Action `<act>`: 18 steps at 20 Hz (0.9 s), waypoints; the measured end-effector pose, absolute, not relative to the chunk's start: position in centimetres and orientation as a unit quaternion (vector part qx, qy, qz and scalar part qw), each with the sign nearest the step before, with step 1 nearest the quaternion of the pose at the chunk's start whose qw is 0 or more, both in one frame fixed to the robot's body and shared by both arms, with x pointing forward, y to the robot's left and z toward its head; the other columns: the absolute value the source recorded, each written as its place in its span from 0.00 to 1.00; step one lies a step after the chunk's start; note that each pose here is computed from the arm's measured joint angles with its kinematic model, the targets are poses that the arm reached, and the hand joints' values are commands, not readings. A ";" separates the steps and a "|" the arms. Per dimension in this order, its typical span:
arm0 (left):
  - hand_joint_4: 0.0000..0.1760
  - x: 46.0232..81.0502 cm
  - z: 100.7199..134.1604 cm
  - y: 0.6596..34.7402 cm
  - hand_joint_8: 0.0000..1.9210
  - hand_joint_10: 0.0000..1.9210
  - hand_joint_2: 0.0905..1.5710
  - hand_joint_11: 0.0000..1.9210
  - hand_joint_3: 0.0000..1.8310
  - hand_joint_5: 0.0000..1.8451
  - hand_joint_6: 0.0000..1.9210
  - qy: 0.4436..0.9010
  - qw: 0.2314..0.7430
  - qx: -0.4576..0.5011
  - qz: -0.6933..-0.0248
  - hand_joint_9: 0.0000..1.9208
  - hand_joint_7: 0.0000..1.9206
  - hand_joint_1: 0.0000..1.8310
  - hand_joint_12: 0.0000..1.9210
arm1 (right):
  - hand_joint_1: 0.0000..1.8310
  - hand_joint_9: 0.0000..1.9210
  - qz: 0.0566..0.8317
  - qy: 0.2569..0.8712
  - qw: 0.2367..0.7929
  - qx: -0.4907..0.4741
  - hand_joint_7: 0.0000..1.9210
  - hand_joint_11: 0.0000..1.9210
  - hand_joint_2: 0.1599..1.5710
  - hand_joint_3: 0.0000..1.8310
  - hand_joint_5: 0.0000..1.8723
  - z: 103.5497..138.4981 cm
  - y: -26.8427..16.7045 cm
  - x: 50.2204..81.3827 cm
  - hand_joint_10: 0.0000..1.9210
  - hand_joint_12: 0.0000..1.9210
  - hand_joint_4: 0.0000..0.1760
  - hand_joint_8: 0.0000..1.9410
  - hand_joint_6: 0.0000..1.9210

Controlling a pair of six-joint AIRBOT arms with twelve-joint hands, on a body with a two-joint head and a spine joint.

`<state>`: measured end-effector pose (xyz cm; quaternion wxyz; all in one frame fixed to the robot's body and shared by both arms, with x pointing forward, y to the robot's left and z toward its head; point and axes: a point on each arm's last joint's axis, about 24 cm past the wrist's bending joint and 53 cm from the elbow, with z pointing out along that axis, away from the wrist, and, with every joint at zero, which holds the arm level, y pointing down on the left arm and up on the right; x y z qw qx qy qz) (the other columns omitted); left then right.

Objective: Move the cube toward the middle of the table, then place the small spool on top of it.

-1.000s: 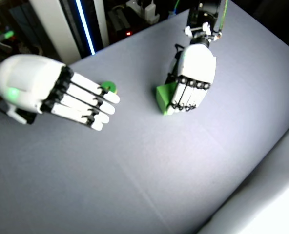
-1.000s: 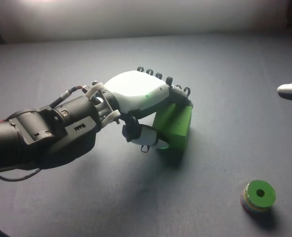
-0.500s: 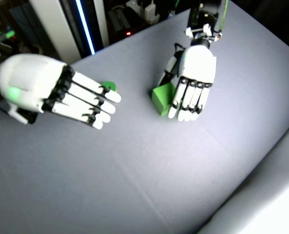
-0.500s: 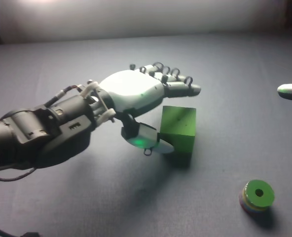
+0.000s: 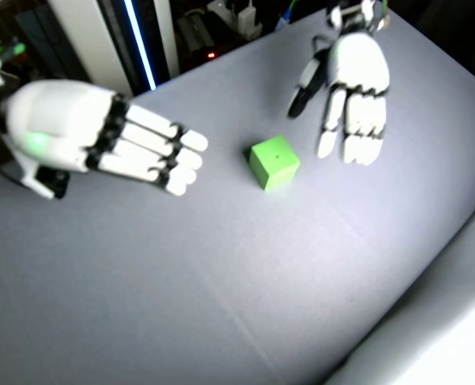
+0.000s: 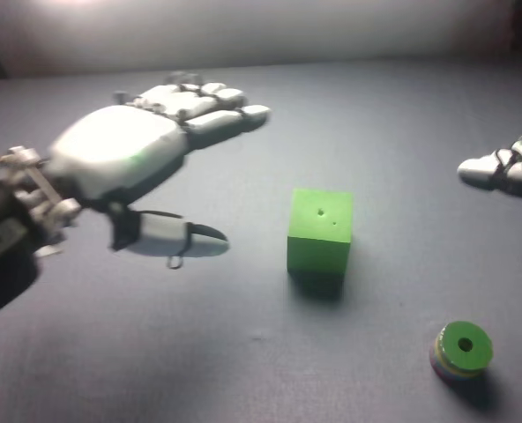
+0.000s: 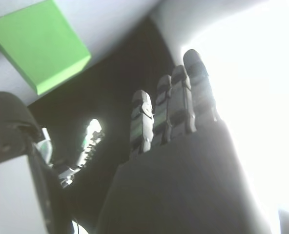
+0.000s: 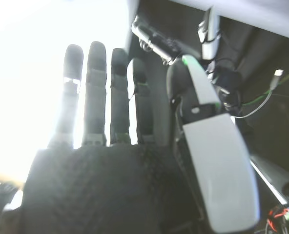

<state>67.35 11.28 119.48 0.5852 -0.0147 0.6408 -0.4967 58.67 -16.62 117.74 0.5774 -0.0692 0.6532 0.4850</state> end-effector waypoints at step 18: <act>0.26 61.1 121.6 18.2 0.00 0.00 0.57 0.00 0.00 0.15 0.00 0.595 0.634 -0.040 -0.492 0.06 0.10 0.41 0.14 | 0.57 0.40 0.457 0.740 0.457 -0.186 0.26 0.20 0.54 0.00 0.21 110.7 -10.4 57.2 0.07 0.61 0.00 0.00 0.00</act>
